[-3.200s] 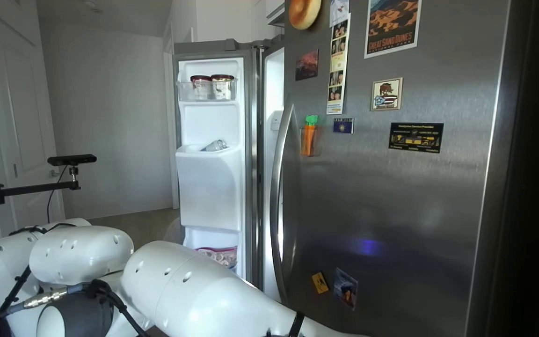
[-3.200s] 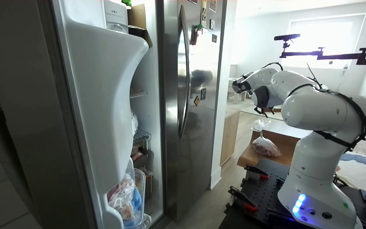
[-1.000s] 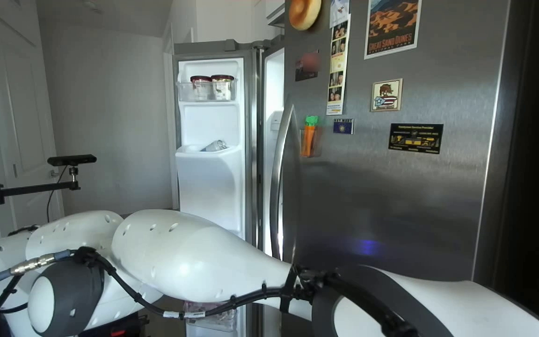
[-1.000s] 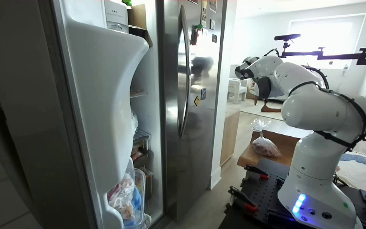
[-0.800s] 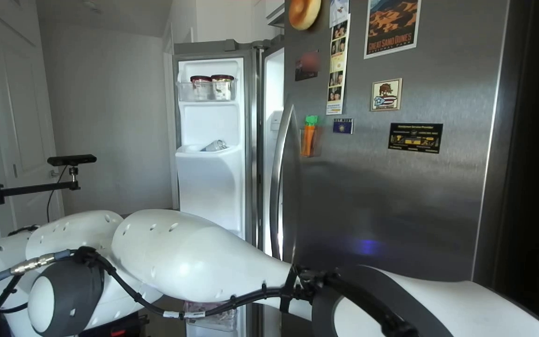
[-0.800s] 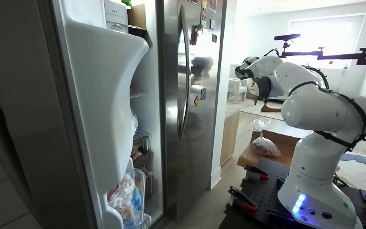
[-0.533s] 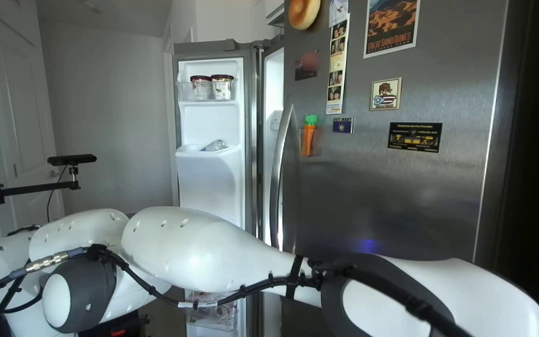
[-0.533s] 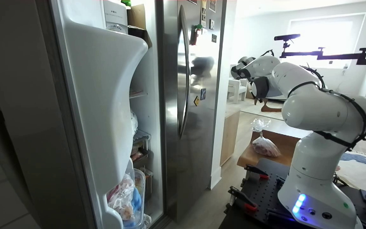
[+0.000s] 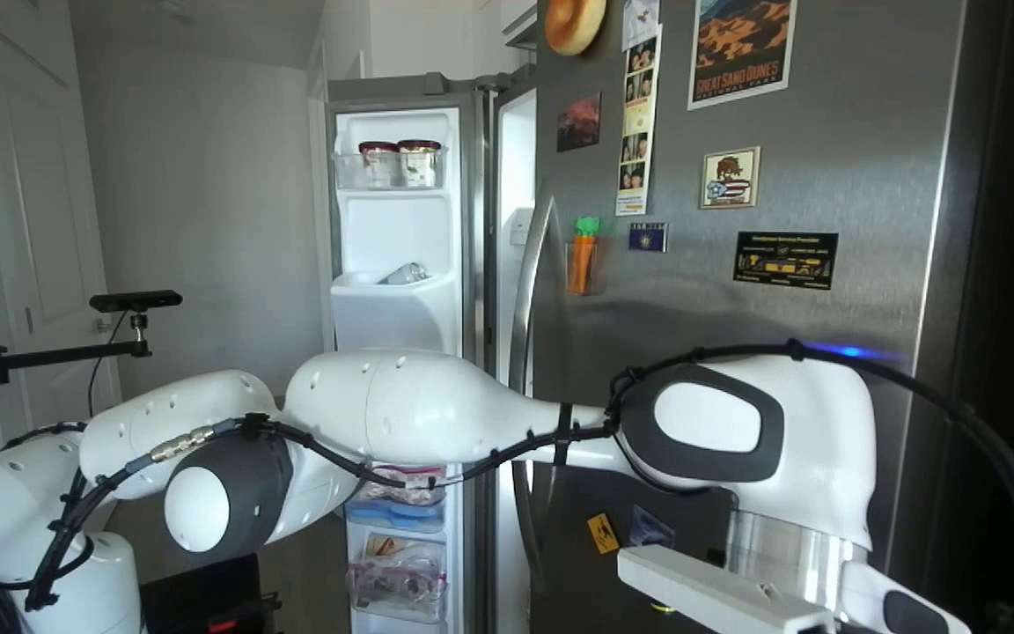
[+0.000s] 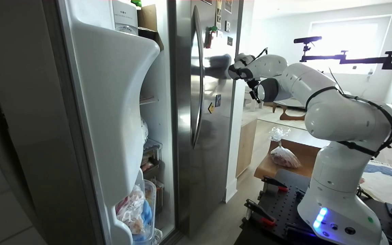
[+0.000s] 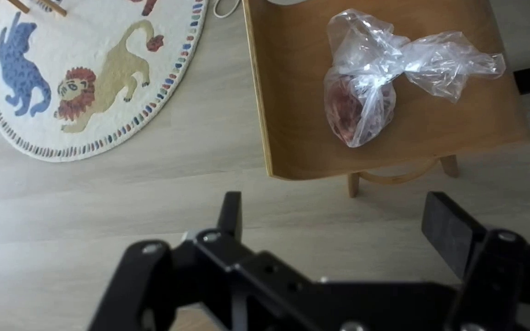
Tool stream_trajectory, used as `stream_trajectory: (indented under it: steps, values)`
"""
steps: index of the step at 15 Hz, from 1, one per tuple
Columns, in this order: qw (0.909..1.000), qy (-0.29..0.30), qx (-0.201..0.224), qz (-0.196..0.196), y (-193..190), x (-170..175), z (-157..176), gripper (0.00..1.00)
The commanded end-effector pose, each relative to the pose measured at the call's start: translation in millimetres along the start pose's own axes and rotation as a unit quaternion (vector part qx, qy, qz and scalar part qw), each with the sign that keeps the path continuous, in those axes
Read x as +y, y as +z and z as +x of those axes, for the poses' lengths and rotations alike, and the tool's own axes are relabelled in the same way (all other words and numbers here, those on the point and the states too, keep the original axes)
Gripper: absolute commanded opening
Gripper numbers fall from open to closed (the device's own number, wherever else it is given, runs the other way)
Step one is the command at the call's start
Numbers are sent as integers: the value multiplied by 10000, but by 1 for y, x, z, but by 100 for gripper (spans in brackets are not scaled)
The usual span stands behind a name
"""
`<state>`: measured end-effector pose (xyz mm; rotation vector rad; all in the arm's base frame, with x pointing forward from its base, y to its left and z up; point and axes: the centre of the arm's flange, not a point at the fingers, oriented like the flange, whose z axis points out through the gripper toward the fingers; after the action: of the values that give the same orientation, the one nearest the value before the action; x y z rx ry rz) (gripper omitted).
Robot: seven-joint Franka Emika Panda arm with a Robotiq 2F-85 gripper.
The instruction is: Remove the packet of meat from the fridge and put it on the surface to the right of the fridge
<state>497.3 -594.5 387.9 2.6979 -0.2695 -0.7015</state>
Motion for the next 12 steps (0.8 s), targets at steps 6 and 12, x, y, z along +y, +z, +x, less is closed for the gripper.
stream_trajectory:
  steps: [6,12]
  values:
    - [9948,-602,489,-667,-24,-22,-78,100]
    - [9856,-795,967,-1137,-53,-9,-85,100]
